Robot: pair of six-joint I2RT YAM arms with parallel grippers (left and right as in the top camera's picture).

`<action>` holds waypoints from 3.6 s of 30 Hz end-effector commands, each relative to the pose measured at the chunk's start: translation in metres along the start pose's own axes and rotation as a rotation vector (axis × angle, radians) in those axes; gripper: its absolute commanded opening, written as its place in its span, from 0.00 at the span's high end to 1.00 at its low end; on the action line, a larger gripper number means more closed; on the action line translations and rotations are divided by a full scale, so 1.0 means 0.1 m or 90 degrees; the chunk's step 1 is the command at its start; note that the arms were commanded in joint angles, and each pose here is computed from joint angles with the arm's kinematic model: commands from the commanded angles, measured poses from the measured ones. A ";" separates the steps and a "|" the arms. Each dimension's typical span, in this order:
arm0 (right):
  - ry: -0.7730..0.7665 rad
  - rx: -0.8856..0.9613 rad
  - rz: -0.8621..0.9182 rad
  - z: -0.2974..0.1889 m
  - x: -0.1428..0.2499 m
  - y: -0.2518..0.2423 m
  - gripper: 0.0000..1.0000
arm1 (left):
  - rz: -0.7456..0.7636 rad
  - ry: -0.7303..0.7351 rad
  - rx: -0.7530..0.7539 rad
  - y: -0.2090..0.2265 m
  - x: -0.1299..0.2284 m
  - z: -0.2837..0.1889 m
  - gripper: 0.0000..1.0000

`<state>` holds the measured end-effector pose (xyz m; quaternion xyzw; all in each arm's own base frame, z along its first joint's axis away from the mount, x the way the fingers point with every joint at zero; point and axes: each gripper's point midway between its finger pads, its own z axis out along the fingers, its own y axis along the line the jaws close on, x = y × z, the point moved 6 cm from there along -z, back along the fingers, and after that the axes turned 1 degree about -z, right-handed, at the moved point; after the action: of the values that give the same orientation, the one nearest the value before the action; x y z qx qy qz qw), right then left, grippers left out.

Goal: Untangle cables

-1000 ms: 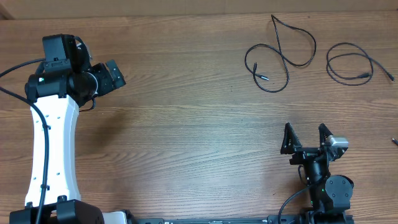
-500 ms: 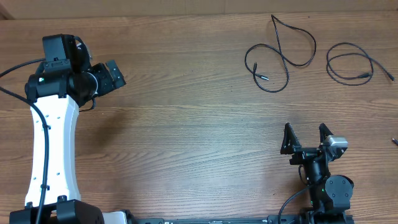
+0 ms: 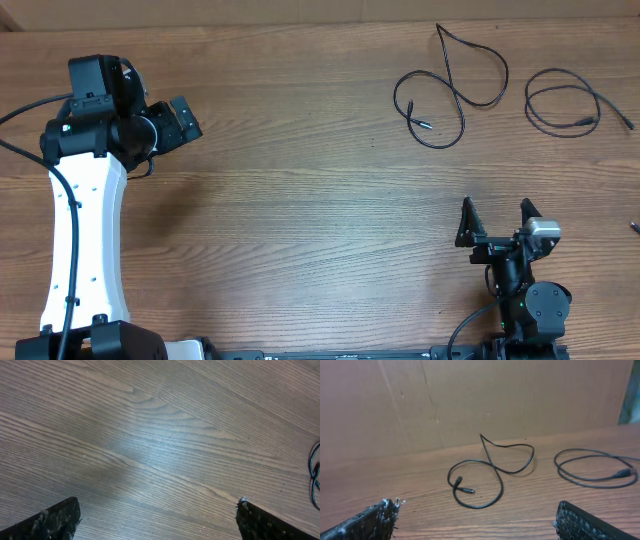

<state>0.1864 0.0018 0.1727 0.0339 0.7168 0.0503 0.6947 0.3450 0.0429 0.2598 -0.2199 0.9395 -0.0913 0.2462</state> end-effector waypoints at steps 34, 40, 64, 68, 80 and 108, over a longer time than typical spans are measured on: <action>-0.005 0.006 -0.057 0.00 0.01 -0.02 0.00 | 0.003 -0.057 0.021 -0.07 -0.18 -0.03 0.00; -0.005 0.006 -0.057 0.00 0.01 -0.02 0.00 | 0.032 -0.090 0.067 -0.18 -0.28 -0.05 0.00; -0.004 0.006 -0.057 0.00 0.02 -0.02 0.00 | 0.265 -0.240 0.163 -0.30 0.34 -1.10 0.00; -0.005 0.006 -0.057 0.00 0.01 -0.02 0.00 | 0.257 -0.229 0.137 -0.18 0.55 -1.13 0.00; -0.005 0.006 -0.057 0.00 0.01 -0.02 0.00 | 0.215 -0.163 0.155 -0.19 0.59 -0.94 0.01; -0.005 0.006 -0.057 0.00 0.01 -0.02 0.00 | 0.213 -0.152 0.153 -0.18 0.58 -0.89 0.00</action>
<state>0.1864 0.0019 0.1729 0.0031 0.7172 0.0207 0.6966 0.2652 0.0098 0.3166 -0.0376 0.9116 -0.1230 0.3904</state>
